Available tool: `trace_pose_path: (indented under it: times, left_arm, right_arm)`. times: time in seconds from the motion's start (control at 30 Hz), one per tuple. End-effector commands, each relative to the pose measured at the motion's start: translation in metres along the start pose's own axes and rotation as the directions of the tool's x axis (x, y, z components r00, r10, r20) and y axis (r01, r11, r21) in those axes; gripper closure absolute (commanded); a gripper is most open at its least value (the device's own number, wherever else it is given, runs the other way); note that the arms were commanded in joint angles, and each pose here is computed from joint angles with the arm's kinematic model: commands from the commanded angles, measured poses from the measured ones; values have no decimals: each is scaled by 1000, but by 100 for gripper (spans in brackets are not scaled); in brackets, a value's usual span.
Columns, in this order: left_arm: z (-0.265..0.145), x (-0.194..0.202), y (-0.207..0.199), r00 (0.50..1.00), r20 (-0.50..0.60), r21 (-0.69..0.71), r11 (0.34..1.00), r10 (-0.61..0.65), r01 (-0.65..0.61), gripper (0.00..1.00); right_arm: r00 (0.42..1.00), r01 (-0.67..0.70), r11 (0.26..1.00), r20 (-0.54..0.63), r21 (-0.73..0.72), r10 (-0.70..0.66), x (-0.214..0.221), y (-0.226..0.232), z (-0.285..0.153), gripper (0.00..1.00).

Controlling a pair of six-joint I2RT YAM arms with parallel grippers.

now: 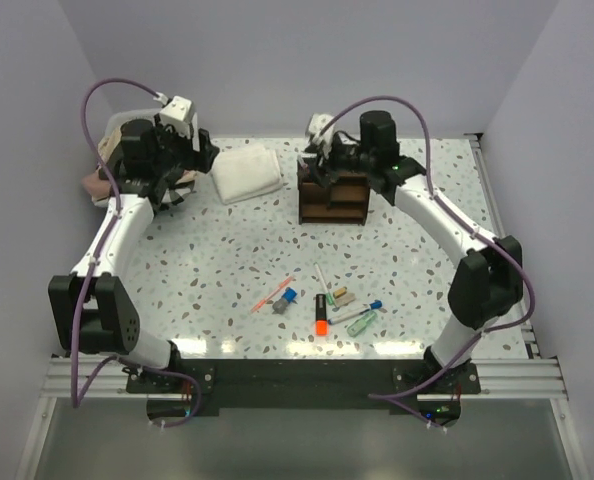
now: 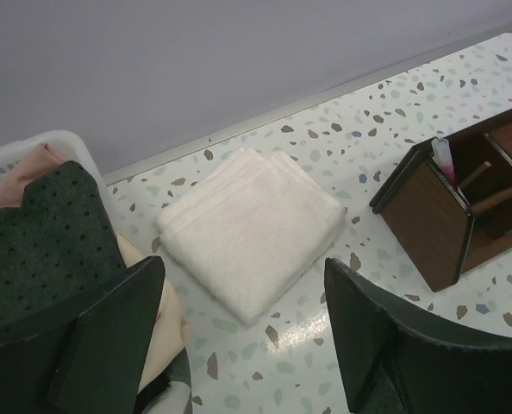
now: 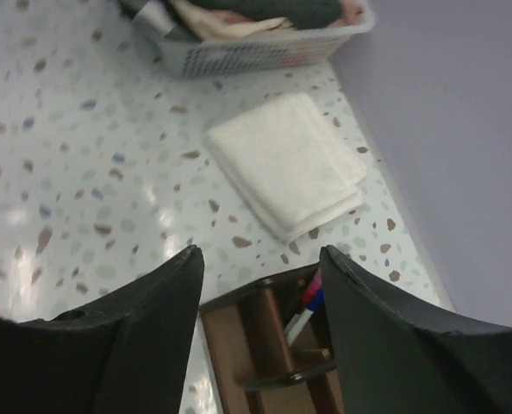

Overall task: Sort the stationery into containers
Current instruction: Place the pen in the storage box, then pick up the pen from the center of the board.

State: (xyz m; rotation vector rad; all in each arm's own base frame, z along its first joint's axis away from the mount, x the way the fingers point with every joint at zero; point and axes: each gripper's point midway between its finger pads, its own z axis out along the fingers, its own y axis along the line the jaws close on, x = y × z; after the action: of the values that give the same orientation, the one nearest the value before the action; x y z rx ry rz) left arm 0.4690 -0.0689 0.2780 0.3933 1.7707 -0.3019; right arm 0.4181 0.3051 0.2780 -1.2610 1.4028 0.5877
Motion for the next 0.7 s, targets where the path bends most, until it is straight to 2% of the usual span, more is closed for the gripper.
trace_pose_path:
  times: [0.0, 0.1, 0.37, 0.67]
  left_arm:
    - [-25, -1, -16, 999, 34, 38, 999, 32, -33, 20]
    - [-39, 21, -24, 1000, -16, 39, 999, -9, 9, 20]
    - [-64, 37, -32, 1000, -26, 14, 1000, -7, 7, 20]
    - [-75, 41, -41, 999, -38, 33, 999, -26, 27, 20]
  right_arm:
    - [888, 251, 805, -204, -538, -413, 81, 140, -13, 39]
    - [844, 254, 713, -211, -653, -494, 109, 179, -14, 42]
    - [766, 359, 601, -142, -714, -626, 129, 228, 38, 47]
    - [777, 325, 546, -110, -772, -619, 131, 269, 68, 56]
